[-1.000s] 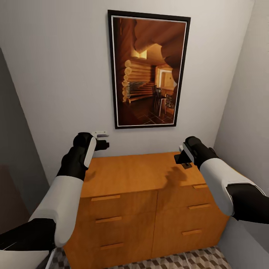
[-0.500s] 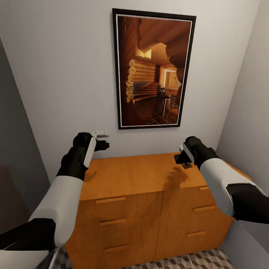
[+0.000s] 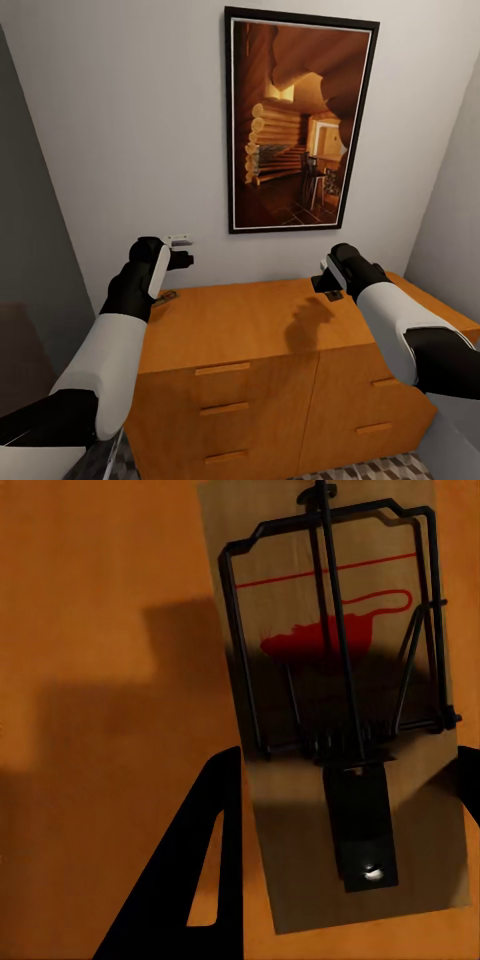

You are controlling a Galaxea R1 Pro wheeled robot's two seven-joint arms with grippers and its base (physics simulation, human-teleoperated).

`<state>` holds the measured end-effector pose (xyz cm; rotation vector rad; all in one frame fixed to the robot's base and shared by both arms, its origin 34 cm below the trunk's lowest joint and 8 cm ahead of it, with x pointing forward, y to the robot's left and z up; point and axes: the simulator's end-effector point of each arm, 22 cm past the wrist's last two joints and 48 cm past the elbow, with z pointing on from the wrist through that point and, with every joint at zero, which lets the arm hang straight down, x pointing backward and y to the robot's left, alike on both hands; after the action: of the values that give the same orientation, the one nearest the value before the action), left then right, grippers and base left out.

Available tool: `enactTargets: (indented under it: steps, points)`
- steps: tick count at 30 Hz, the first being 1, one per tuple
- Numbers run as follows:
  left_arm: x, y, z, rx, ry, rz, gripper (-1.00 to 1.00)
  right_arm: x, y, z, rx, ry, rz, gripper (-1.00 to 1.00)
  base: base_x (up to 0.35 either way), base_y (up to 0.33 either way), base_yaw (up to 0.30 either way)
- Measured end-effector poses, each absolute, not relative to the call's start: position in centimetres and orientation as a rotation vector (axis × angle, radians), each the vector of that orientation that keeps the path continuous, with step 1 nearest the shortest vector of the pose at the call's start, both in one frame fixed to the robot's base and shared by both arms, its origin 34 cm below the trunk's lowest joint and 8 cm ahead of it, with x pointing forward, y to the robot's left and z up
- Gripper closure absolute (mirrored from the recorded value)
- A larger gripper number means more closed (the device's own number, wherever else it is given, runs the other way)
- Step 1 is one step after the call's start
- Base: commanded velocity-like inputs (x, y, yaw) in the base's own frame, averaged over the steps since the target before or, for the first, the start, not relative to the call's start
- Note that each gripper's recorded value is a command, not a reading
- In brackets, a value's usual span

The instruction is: Take the four mousetraps from the cabinet in the bathroom and place them on the bathroom floor. Make sure all four end up on the same floor surface, and ensure that at least two of them are either under or directly next to the same bathroom sink.

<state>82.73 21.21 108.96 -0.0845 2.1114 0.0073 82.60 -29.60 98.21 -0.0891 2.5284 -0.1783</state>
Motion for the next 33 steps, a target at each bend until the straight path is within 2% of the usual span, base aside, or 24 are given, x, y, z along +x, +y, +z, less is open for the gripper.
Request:
enactTargets:
  steps: [12, 33]
  points:
    - [82.7, 21.5, 108.8, -0.087, 2.116, 0.012, -1.0, 82.5, -30.8, 98.2, -0.075, 2.53, -0.197, 1.0, 0.005, 0.006, 0.0]
    - [82.3, 32.2, 102.8, -0.178, 2.251, 0.168, -1.0, 82.4, -31.6, 98.2, -0.063, 2.532, -0.206, 1.0, 0.0, 0.0, -0.002]
